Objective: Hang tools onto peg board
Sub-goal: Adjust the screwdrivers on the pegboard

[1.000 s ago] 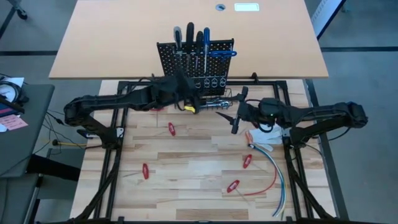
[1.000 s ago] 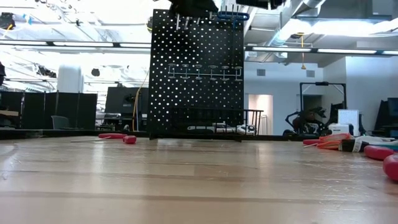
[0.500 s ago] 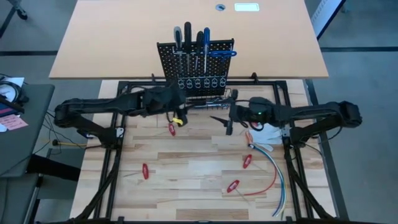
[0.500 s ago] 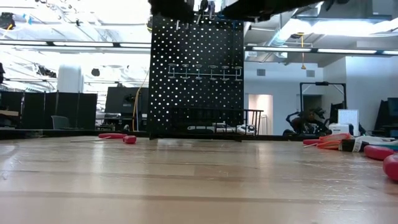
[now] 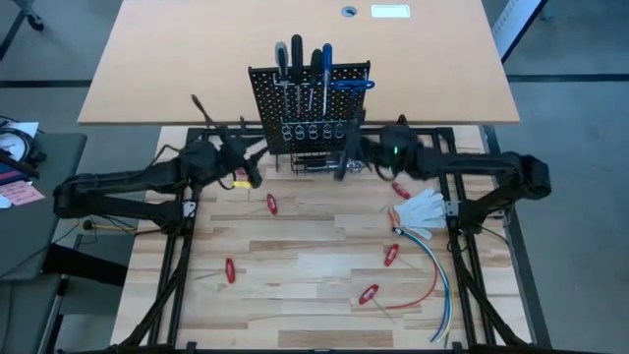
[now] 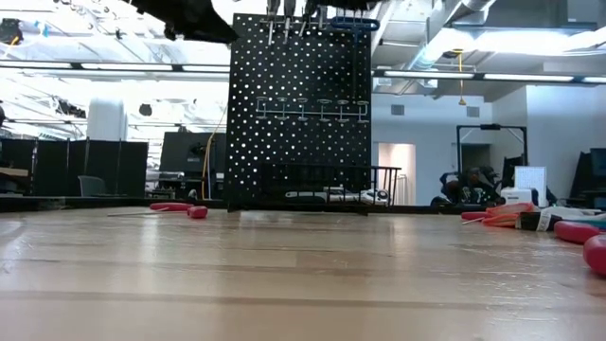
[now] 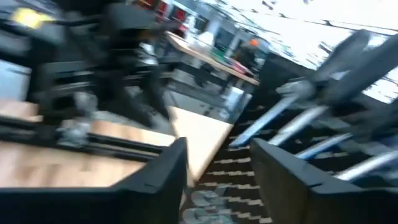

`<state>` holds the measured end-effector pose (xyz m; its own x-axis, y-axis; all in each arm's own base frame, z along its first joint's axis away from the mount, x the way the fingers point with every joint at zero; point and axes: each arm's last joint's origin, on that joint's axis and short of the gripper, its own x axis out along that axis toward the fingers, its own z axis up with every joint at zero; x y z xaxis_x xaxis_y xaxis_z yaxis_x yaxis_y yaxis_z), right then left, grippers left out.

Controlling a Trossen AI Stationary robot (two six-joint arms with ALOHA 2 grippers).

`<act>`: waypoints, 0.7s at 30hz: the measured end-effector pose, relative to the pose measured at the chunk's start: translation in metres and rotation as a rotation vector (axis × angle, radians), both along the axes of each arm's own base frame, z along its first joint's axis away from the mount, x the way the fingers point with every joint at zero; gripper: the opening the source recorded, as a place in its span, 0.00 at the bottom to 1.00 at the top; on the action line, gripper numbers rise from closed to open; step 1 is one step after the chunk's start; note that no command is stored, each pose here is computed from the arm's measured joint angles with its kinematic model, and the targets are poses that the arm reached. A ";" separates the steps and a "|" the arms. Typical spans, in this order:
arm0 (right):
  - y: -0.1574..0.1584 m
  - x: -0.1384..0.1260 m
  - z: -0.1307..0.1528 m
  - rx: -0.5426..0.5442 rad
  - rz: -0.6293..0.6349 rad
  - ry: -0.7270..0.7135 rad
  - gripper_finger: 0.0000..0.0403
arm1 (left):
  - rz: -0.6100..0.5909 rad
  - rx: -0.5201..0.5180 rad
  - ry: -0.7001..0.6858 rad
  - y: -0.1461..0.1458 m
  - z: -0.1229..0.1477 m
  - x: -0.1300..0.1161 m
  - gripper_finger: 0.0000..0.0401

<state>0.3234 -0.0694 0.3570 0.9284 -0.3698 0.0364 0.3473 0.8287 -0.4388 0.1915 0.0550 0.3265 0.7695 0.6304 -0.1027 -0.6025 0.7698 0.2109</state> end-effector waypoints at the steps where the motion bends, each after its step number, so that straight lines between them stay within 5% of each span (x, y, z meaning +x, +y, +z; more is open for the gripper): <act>1: -0.006 -0.001 0.010 0.000 -0.020 0.001 0.41 | 0.005 -0.004 -0.012 0.000 0.001 -0.004 0.32; 5: -0.030 -0.010 0.036 0.026 -0.095 0.011 0.20 | 0.004 -0.024 -0.006 -0.001 -0.005 -0.008 0.31; 9: -0.052 -0.016 0.032 0.073 -0.161 0.015 0.03 | 0.005 -0.040 0.064 -0.001 -0.020 -0.007 0.31; 21: -0.041 0.002 0.032 0.025 -0.061 0.002 0.01 | -0.002 -0.014 0.068 -0.002 -0.019 -0.011 0.31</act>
